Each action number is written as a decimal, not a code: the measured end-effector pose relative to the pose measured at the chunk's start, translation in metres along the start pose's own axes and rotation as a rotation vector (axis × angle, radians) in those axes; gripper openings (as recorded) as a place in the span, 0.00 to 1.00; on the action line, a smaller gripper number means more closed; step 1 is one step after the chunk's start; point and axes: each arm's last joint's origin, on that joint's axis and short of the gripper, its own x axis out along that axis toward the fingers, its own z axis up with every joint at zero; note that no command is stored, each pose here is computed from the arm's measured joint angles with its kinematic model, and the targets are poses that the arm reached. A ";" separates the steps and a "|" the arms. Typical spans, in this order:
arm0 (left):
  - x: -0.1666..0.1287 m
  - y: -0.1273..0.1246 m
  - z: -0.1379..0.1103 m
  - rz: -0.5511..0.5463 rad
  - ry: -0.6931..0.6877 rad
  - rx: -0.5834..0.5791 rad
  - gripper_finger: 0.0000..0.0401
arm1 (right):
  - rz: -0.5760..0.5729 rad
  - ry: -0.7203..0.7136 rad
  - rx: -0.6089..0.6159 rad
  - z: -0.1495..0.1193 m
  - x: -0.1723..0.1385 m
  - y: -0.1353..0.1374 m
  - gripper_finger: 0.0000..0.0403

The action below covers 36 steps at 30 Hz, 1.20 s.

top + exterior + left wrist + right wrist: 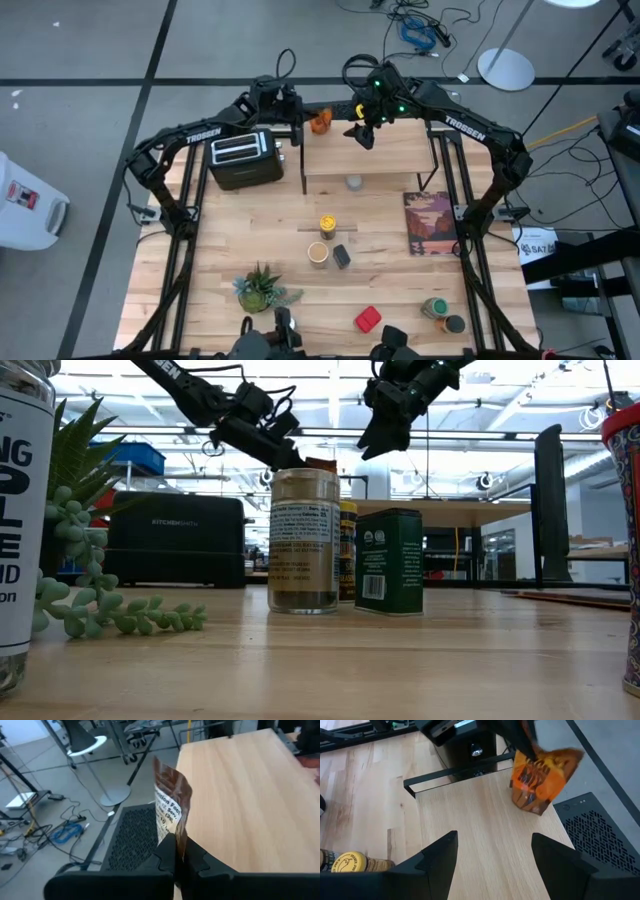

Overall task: Shelf spices
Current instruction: Put the brown seasoning bag on the shelf

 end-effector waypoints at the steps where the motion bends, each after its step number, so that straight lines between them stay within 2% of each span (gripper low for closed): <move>1: 0.000 0.000 0.000 -0.003 0.002 -0.001 0.02 | -0.001 -0.003 -0.001 0.000 0.000 0.000 0.60; 36: 0.001 0.000 0.005 0.016 -0.046 -0.006 0.36 | 0.001 0.006 0.018 -0.001 0.000 0.000 0.60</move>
